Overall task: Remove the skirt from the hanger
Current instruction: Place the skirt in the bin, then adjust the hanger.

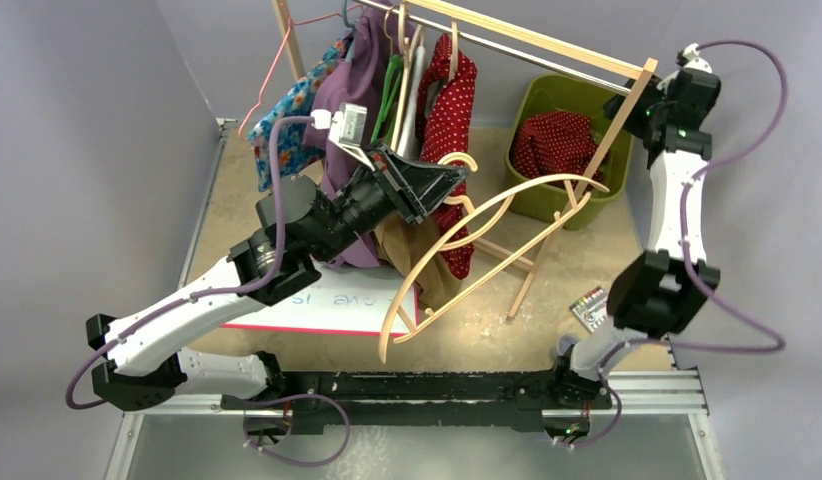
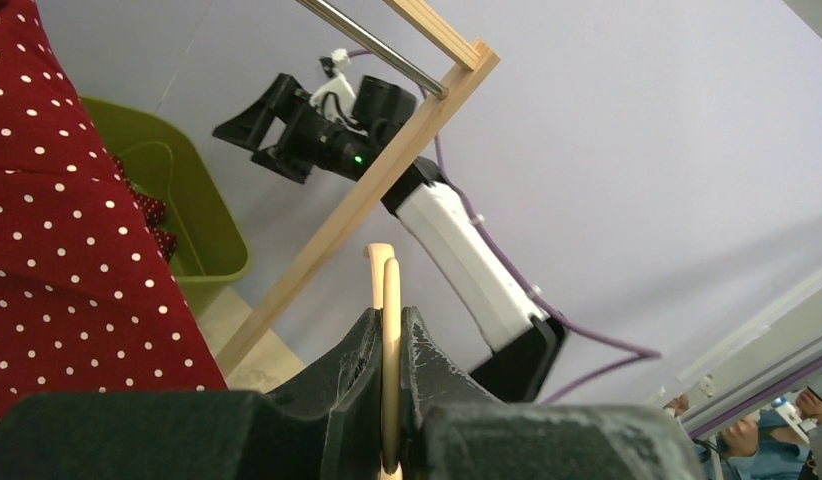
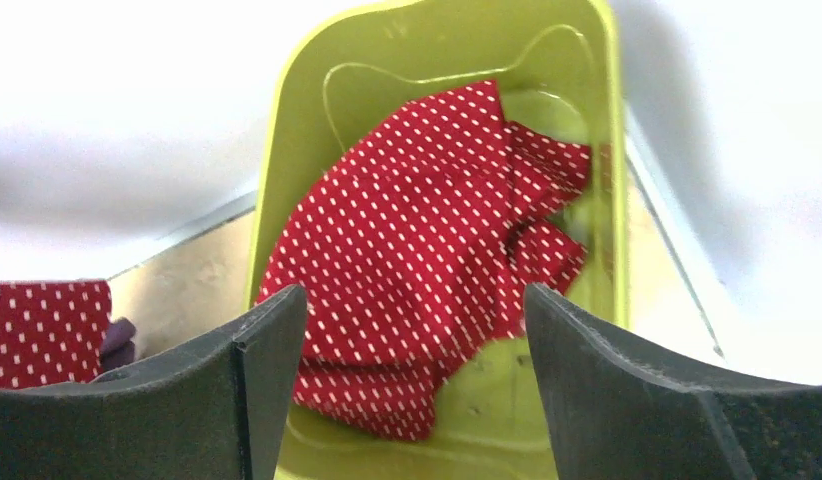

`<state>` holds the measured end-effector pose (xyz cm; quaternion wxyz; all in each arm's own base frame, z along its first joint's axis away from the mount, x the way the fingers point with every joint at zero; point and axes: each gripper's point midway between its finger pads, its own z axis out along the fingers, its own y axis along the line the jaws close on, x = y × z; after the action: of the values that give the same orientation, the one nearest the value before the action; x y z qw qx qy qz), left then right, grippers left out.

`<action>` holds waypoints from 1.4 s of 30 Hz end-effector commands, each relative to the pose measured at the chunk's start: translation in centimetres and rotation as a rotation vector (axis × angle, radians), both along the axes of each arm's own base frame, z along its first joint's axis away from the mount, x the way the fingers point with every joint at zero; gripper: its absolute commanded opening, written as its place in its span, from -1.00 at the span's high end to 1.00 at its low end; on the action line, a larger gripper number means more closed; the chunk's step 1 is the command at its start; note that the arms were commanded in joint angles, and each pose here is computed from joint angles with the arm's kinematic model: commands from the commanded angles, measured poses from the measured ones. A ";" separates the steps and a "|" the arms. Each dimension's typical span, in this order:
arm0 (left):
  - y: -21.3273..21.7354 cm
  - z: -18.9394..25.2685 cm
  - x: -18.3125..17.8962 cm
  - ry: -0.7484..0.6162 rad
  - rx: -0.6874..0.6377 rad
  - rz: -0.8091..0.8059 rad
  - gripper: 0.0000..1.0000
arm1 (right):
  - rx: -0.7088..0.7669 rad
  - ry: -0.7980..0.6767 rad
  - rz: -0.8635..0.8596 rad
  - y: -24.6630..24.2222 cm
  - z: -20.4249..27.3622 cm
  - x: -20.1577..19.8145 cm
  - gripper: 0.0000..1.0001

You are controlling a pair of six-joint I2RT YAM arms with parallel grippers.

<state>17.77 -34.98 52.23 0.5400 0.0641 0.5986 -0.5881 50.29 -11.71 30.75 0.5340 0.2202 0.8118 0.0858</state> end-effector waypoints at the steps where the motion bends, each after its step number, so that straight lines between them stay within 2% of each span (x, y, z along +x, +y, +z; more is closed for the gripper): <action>1: 1.5 4.6 -0.7 -0.065 -0.108 0.000 1.00 | -0.110 -0.029 -0.100 -0.4 2.6 -6.1 -0.69; 5: 1.1 5.1 -0.8 -0.077 -0.118 -0.013 1.00 | -0.082 -0.088 -0.170 0.7 3.0 -11.3 -0.70; 12: 1.1 5.1 -0.7 -0.086 -0.120 -0.004 1.00 | -0.049 -0.312 -0.219 4.2 7.3 -22.0 -0.69; 15: 2.1 5.2 -0.5 -0.086 -0.137 0.026 1.00 | -0.073 -0.314 -0.224 5.2 7.5 -25.7 -0.68; 20: 2.9 5.5 -0.3 -0.101 -0.134 0.064 1.00 | -0.065 -0.278 -0.140 8.2 6.4 -30.2 -0.68; 24: 3.0 5.8 -0.2 -0.104 -0.145 0.068 1.00 | -0.076 -0.253 0.061 11.9 5.3 -32.3 -0.68; 28: 2.6 6.0 -0.1 -0.110 -0.154 0.066 1.00 | -0.077 -0.314 0.525 19.1 6.1 -34.3 -0.67; 33: 2.1 5.6 0.3 -0.123 -0.142 0.075 1.00 | 0.031 -0.397 0.855 24.3 8.1 -37.6 -0.76; 37: 2.1 5.5 0.6 -0.122 -0.147 0.092 1.00 | 0.147 -0.412 1.018 26.4 9.0 -38.9 -0.75; 42: 2.7 4.8 1.0 -0.104 -0.173 0.121 1.00 | 0.188 -0.417 1.048 26.8 9.2 -38.5 -0.78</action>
<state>18.74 -33.93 55.13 0.5869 0.0401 0.5562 -0.5870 12.34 13.67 38.90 0.5685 -0.1485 0.7038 0.3993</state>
